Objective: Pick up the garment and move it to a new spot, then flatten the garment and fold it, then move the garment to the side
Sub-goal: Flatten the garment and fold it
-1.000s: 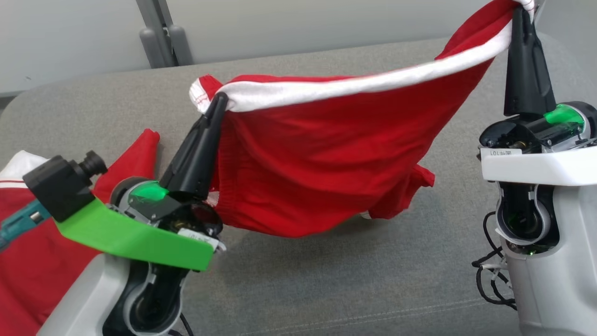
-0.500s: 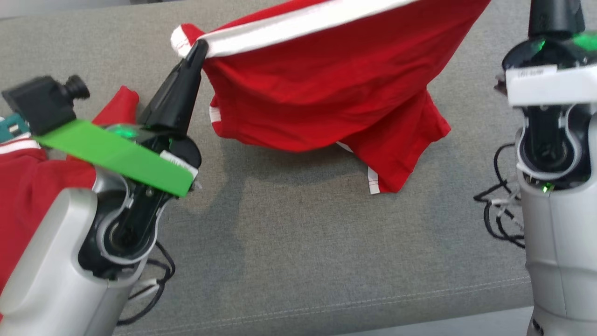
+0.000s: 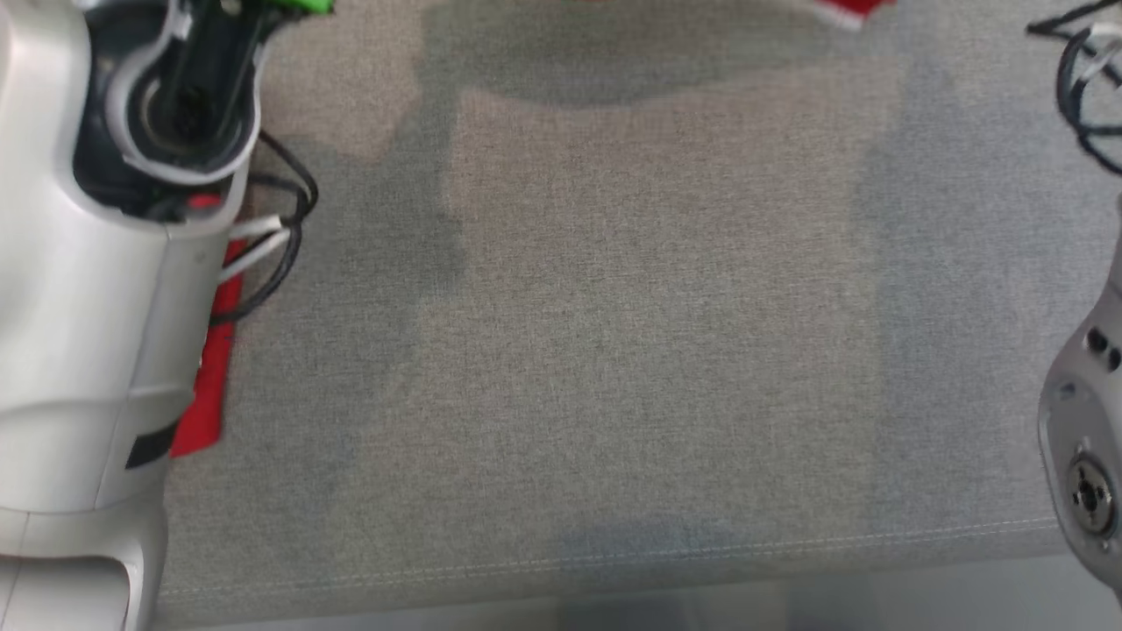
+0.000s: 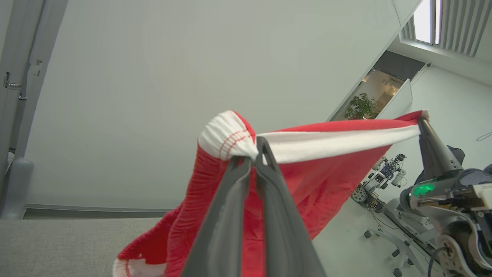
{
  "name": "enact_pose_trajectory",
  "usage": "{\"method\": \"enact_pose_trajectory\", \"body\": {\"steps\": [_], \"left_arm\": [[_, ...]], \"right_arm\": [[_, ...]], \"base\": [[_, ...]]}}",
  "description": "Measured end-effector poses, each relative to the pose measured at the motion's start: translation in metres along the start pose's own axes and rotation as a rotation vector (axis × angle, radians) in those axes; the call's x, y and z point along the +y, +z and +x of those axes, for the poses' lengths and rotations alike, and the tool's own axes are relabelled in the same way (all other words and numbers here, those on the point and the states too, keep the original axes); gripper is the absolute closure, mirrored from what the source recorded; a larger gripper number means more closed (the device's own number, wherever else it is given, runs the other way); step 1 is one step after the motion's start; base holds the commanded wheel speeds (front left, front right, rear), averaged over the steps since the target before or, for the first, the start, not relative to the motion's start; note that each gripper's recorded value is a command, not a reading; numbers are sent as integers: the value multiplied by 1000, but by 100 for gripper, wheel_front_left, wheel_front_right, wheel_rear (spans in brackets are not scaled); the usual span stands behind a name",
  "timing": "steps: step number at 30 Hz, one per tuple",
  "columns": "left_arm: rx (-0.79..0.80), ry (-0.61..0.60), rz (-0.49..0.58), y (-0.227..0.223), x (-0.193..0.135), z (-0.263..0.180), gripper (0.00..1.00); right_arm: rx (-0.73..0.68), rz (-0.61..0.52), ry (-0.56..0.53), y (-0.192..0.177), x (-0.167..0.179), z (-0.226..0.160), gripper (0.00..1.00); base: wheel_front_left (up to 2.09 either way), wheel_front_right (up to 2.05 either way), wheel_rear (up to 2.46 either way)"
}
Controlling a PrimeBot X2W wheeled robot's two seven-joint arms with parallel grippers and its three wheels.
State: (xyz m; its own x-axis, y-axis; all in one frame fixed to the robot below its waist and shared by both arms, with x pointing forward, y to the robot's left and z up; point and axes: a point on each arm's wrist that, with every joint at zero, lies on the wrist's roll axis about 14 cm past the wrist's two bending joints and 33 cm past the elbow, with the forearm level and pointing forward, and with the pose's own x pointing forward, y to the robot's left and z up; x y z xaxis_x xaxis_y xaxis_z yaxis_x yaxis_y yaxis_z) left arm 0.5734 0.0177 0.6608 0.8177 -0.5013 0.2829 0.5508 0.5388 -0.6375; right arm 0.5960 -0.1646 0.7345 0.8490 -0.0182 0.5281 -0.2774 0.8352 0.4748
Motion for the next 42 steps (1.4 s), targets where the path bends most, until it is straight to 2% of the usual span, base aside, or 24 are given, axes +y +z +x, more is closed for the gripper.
{"method": "enact_pose_trajectory", "body": {"steps": [5,10,16,21,24,29,35,42], "left_arm": [[-34,-8,-1,6,10,22,100],[14,26,-24,-25,38,24,100],[158,147,-121,-114,87,-22,100],[214,223,-168,-157,99,-72,100],[211,275,-233,-171,95,-95,100],[159,302,-330,-168,76,-111,100],[117,302,-339,-161,56,-130,100],[144,302,-323,-167,27,-158,100]], "right_arm": [[-40,13,22,-4,-1,24,100],[22,46,-25,-44,-38,14,100],[196,94,-240,-119,-124,-68,100],[284,121,-355,-141,-151,-139,100],[304,131,-433,-137,-161,-175,100],[286,146,-476,-115,-159,-204,100],[316,153,-521,-99,-152,-242,100],[341,125,-617,-75,-155,-297,100]], "base": [[0,0,0],[0,0,0],[0,0,0],[0,0,0],[0,0,0],[0,0,0],[0,0,0],[0,0,0]]}}
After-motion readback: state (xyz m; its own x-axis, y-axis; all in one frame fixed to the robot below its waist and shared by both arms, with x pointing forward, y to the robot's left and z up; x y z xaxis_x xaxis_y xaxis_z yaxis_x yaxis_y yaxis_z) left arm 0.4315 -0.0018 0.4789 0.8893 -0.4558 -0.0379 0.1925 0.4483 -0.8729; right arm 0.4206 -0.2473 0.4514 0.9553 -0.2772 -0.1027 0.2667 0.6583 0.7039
